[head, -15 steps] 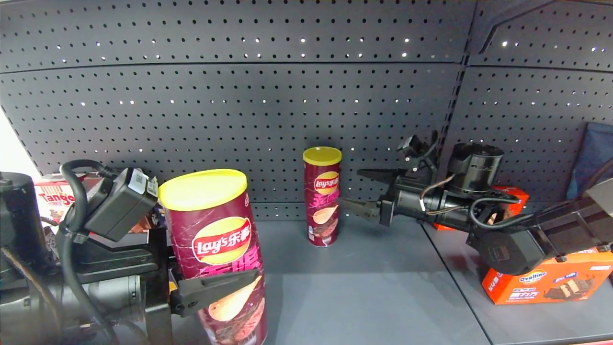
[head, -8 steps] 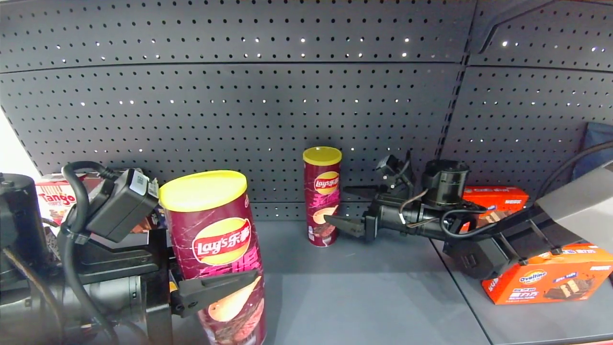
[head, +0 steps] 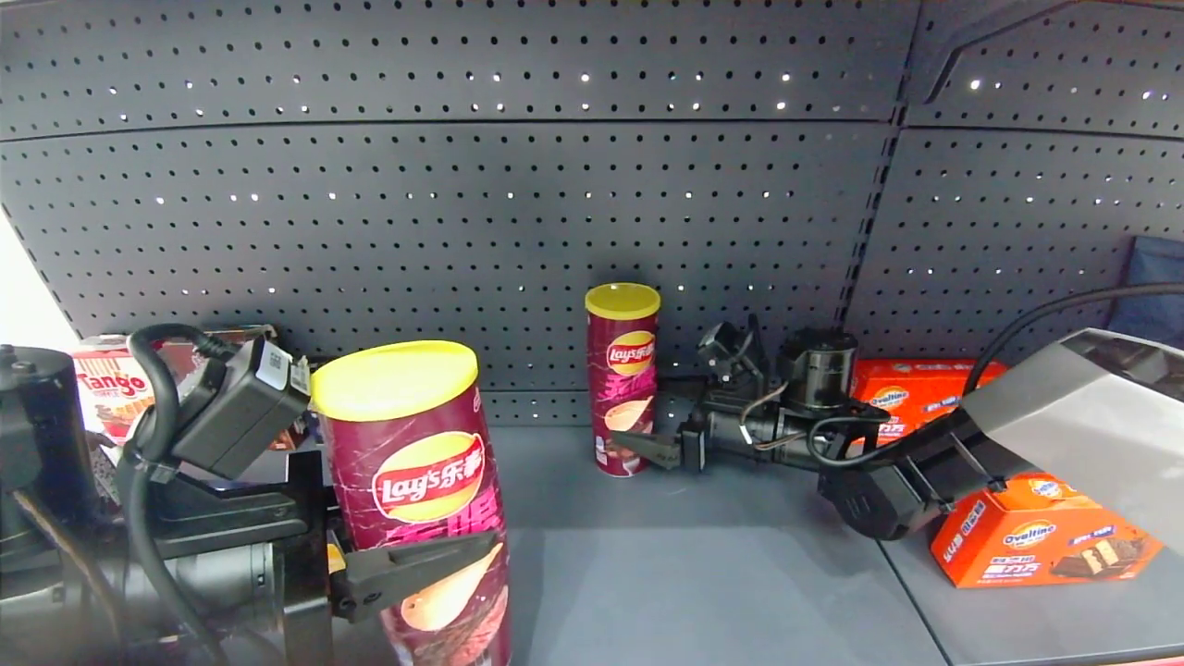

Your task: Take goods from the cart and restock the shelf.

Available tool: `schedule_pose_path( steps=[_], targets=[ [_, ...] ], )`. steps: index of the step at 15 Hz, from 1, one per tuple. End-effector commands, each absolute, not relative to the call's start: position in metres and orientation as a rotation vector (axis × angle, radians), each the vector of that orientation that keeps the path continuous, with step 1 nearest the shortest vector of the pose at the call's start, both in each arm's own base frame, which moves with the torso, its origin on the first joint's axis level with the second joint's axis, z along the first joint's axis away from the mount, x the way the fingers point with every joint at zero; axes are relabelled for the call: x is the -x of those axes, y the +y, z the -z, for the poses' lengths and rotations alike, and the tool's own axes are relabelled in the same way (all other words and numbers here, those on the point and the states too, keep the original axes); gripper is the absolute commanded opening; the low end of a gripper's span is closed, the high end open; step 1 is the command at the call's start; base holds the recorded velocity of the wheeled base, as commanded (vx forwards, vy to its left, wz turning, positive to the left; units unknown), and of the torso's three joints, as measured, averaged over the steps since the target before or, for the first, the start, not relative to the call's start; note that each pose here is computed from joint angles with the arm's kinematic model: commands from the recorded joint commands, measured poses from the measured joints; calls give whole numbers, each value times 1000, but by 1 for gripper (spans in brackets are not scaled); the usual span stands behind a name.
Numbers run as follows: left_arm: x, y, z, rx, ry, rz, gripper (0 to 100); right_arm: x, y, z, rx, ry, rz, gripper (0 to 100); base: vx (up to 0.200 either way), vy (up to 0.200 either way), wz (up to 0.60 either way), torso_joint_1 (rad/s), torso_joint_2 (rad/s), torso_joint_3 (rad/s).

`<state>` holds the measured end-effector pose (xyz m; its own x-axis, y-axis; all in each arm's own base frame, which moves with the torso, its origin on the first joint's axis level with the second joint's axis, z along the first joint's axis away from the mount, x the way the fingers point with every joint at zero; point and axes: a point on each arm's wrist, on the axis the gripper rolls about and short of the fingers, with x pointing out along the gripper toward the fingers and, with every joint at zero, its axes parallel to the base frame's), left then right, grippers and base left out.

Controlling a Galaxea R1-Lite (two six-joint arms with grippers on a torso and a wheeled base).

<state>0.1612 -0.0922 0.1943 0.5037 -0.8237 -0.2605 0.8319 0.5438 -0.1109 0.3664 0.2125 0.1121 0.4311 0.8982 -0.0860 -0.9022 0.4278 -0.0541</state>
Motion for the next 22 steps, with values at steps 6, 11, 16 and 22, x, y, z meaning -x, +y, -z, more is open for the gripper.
schedule_pose_path(
  steps=[6,11,16,22],
  targets=[
    [-160,-92,-191,-30,308,1002,0,-378,232,-99,85,49,-1152,100,0,0,0,0,0,0],
    [-158,-91,-187,-30,321,1000,0,-379,238,-94,68,62,-1155,0,0,0,0,0,0,0],
    [-158,-91,-187,-30,321,1000,0,-361,237,-103,72,42,-1144,0,0,0,0,0,0,0],
    [-153,-89,-191,-34,298,1000,0,-283,223,-128,81,80,-1137,0,0,0,0,0,0,0]
  ],
)
